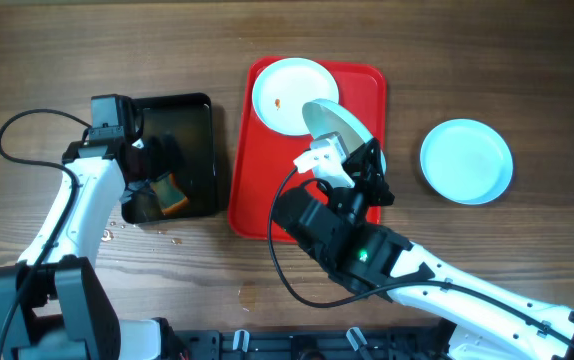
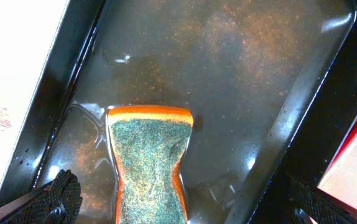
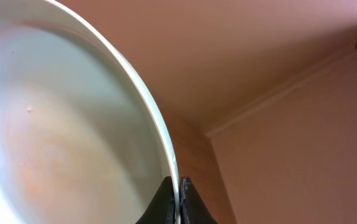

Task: Clean dirty plates on tray and stack at the side
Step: 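Lift the bottom plate with the right gripper and stack it on the side plate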

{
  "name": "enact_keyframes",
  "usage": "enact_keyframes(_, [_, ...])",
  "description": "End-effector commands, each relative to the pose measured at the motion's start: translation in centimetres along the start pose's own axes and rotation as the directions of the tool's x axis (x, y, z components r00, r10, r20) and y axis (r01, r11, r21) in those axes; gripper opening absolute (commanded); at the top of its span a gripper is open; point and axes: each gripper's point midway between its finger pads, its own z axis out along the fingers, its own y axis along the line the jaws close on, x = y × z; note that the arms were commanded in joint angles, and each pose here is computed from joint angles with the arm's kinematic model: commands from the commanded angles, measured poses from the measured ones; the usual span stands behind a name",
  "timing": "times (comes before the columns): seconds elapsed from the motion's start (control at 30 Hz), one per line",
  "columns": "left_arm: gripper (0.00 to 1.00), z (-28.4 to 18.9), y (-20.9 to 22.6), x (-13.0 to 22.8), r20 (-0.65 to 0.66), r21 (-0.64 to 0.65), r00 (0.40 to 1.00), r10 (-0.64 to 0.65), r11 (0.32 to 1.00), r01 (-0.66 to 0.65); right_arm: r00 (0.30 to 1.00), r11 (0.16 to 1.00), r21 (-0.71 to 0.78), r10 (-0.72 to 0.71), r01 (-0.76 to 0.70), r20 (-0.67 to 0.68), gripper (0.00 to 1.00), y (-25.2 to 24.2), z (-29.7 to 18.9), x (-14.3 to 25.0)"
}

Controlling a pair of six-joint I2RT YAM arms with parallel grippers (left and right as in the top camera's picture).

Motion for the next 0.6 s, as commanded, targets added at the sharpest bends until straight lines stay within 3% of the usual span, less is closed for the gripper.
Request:
enact_keyframes(0.0, [1.0,-0.11,-0.15,0.17,-0.004,0.015,1.0,0.006,1.0,-0.006,1.0,0.999,0.033,0.003,-0.003,0.002,0.04,-0.61,-0.16,-0.4])
enact_keyframes(0.57, [1.0,-0.11,-0.15,0.16,-0.004,0.014,1.0,0.006,1.0,-0.006,1.0,0.999,0.033,0.003,-0.003,0.002,0.04,-0.61,-0.16,-0.4])
